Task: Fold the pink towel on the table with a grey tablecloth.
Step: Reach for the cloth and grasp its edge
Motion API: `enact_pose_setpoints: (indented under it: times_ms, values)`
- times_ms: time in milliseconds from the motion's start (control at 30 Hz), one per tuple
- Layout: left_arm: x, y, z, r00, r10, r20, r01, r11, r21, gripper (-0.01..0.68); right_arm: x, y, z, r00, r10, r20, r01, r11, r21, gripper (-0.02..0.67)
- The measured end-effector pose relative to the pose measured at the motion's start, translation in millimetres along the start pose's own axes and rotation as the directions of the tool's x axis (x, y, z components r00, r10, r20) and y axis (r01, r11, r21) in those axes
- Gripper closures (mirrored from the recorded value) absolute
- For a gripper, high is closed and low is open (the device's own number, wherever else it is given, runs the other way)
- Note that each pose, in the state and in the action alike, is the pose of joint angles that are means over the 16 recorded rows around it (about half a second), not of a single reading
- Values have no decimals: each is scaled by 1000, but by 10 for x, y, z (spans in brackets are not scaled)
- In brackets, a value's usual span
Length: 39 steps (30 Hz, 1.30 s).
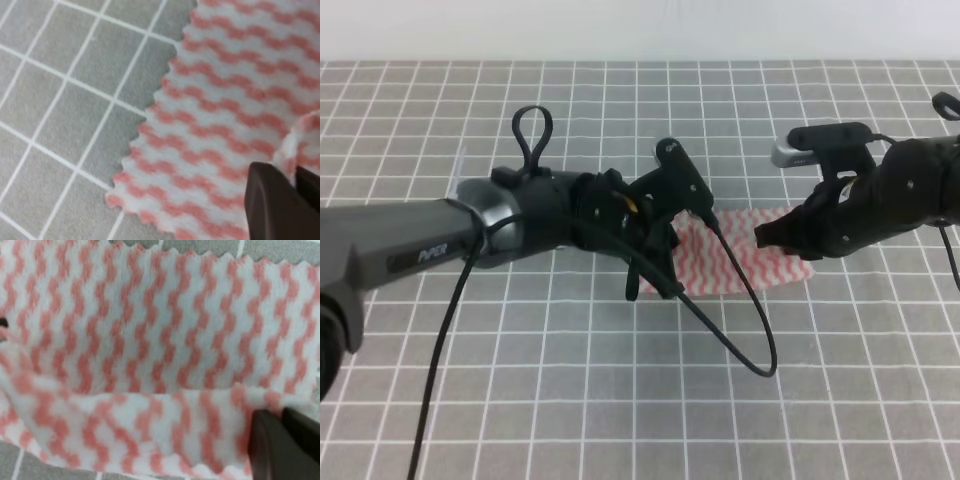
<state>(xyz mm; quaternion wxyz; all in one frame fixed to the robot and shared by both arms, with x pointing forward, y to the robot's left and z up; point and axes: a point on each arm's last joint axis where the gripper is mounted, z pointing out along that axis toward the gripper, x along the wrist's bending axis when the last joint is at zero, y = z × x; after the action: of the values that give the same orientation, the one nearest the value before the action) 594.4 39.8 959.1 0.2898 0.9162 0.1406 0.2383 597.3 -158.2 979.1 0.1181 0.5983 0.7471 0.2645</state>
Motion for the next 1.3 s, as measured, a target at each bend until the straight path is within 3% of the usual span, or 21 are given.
enact_pose_setpoints:
  times_ms: [600,1300]
  values:
    - [66,64,48,1000,8,-12,-8,1000,-14,675,-166,58,2,999,37,22,-36,998,-44,664]
    - [95,-12,125,1000,4,-21,-4,1000,-2,675,-183,103,30,999,41,22,-39,995,-93,663]
